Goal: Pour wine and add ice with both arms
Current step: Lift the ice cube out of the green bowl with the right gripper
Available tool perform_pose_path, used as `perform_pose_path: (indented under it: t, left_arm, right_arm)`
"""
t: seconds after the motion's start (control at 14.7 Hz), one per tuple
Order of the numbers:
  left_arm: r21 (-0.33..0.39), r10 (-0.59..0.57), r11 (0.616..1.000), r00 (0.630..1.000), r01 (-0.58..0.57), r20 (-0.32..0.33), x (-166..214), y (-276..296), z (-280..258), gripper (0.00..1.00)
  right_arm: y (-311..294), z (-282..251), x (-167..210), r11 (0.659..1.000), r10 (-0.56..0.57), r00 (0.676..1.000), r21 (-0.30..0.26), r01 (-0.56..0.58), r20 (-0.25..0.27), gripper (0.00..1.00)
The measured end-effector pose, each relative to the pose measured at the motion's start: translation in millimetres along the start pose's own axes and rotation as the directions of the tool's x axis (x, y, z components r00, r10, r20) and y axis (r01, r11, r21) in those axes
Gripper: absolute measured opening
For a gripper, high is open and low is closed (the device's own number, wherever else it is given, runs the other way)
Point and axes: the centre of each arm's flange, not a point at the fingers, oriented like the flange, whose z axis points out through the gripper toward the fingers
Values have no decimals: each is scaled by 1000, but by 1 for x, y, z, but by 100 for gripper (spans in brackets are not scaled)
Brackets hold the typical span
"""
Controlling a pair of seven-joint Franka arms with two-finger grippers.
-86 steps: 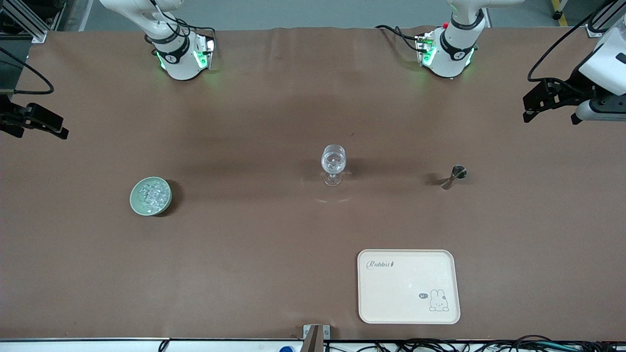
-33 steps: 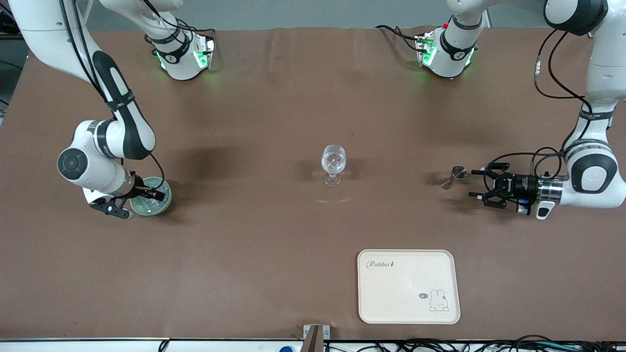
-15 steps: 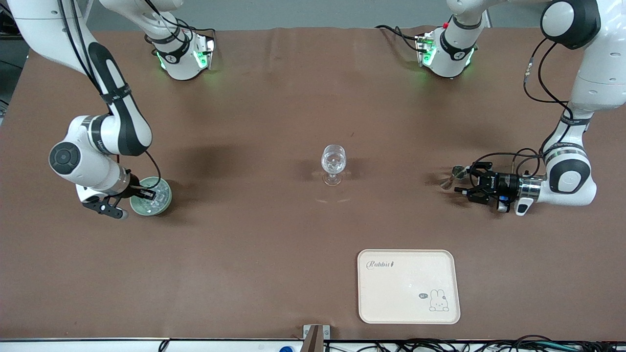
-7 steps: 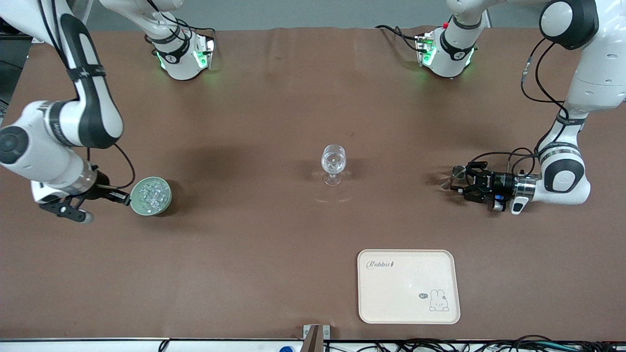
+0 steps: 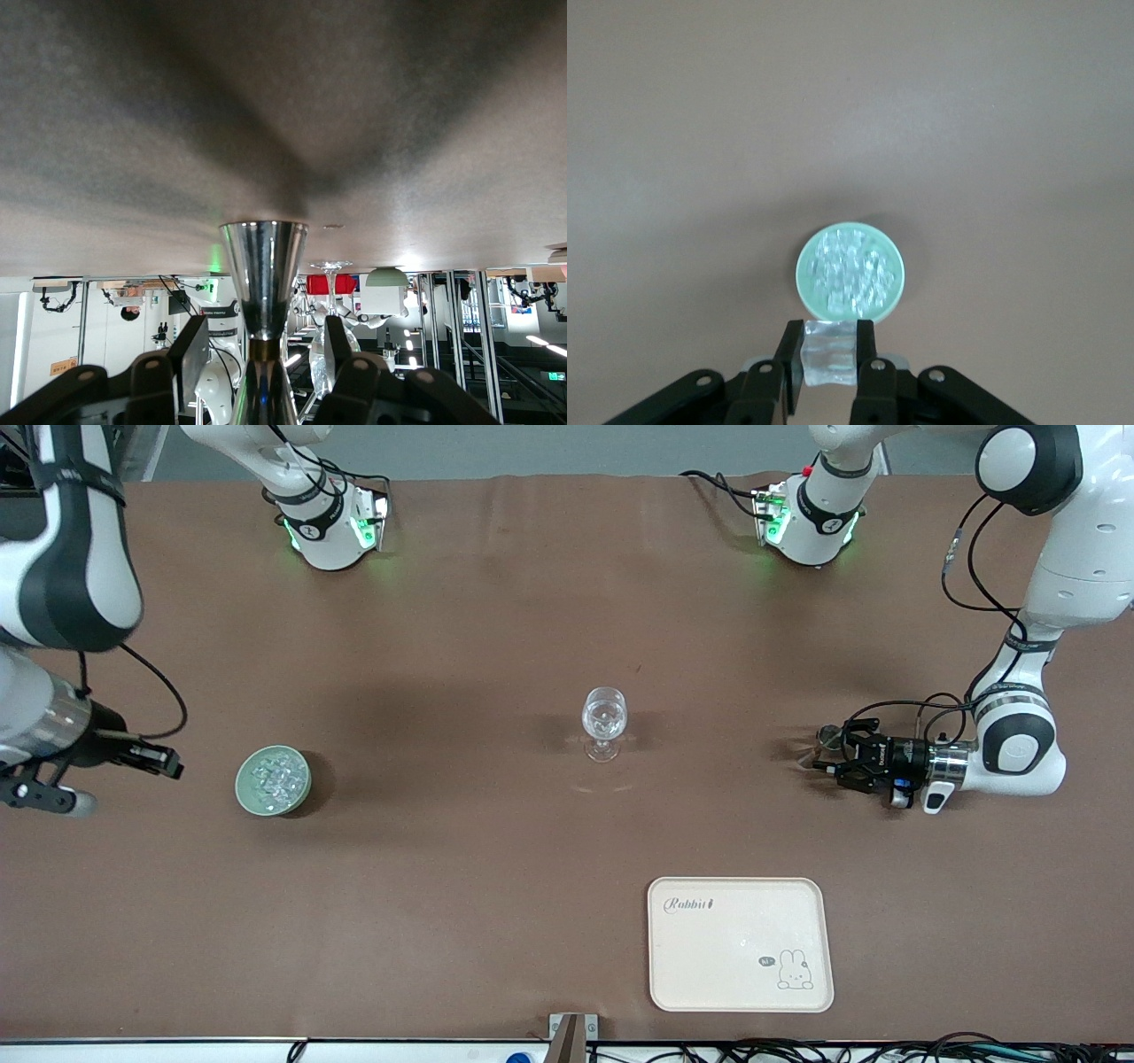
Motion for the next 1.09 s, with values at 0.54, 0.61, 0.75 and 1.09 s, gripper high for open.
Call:
perform_pose_path:
  t: [0.54, 0.61, 0.75, 1.09]
  left_arm:
    - [4, 48, 999, 999, -48, 0, 1, -1, 4, 48]
    - [4, 51, 999, 999, -51, 0, 1, -2, 4, 44]
    - [4, 64, 998, 998, -64, 1, 1, -2, 5, 37]
    - [7, 73, 997, 997, -73, 11, 0, -2, 5, 22]
  right_arm:
    - [-30, -89, -65, 992, -122, 992, 7, 122, -6, 27]
    - [-28, -92, -68, 990, -139, 990, 8, 139, -9, 27]
    - [-23, -99, -73, 986, -164, 987, 8, 164, -7, 27]
    - [-17, -111, -85, 983, -182, 983, 10, 182, 0, 27]
